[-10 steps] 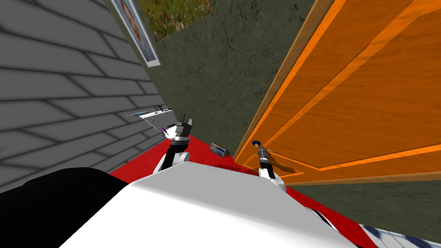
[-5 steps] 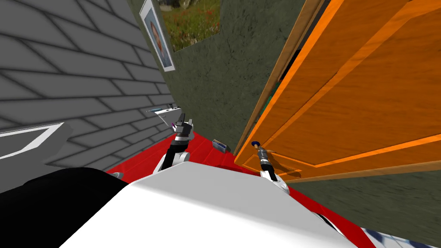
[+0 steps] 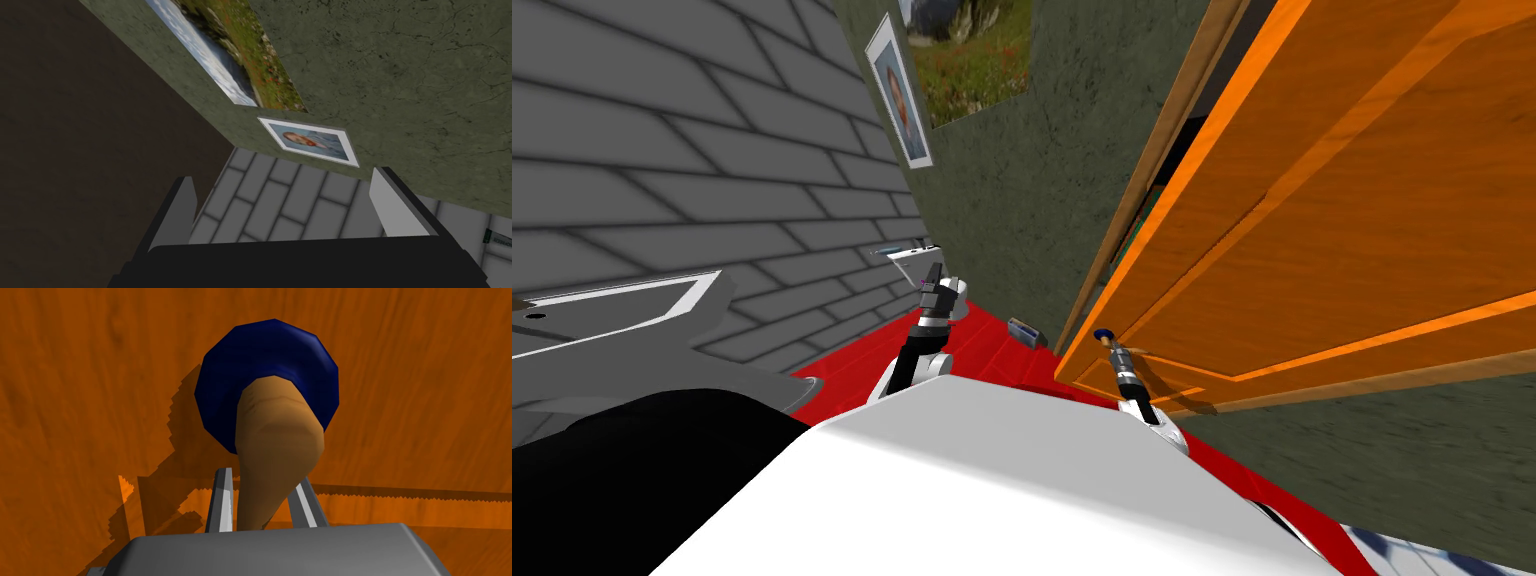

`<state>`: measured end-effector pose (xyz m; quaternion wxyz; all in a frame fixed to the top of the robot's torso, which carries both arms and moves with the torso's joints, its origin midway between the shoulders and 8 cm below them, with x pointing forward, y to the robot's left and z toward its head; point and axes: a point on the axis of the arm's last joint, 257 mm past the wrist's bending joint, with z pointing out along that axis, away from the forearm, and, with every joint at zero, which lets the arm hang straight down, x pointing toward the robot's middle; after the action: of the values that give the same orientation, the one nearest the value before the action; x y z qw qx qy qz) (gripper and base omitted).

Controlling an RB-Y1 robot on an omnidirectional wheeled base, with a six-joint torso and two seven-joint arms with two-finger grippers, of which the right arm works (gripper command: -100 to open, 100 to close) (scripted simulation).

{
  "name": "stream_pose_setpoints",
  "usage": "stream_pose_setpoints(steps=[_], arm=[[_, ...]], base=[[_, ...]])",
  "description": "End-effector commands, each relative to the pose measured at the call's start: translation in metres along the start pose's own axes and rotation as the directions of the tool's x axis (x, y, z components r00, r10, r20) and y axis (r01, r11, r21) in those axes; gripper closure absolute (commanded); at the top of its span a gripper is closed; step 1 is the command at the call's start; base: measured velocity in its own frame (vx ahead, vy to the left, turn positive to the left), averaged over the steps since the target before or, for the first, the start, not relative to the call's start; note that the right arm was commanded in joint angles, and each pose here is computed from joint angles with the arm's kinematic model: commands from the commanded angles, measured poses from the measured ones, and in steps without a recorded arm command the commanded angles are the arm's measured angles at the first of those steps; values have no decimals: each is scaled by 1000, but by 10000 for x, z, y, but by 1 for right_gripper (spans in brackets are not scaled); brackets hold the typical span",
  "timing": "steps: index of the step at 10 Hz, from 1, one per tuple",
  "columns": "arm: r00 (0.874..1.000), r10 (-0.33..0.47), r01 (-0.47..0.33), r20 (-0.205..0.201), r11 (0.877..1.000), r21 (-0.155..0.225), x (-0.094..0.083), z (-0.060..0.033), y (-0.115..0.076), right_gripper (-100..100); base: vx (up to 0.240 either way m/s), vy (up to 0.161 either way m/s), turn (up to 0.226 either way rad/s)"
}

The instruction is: Pull the door open

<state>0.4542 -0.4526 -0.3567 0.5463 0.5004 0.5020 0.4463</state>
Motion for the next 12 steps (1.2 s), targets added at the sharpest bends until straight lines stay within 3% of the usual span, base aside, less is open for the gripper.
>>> stream_pose_setpoints(steps=[1, 4, 5, 6, 10, 12], arm=[[1000, -1, 1, -30, 1000, -6, 51, -36, 13, 100], [996, -1, 0, -86, 1000, -14, 146, -106, 34, 100], [997, -2, 2, -72, 1000, -8, 98, -102, 14, 100], [996, 0, 0, -94, 1000, -6, 92, -206, -15, 100], [989, -4, 1, -149, 1000, -19, 31, -435, 5, 100], [987, -4, 0, -163, 1000, -21, 19, -491, 9, 100]], base=[[-214, -61, 77], [-243, -69, 79], [-92, -41, 17], [-120, -55, 142], [-230, -75, 153], [-142, -82, 80]])
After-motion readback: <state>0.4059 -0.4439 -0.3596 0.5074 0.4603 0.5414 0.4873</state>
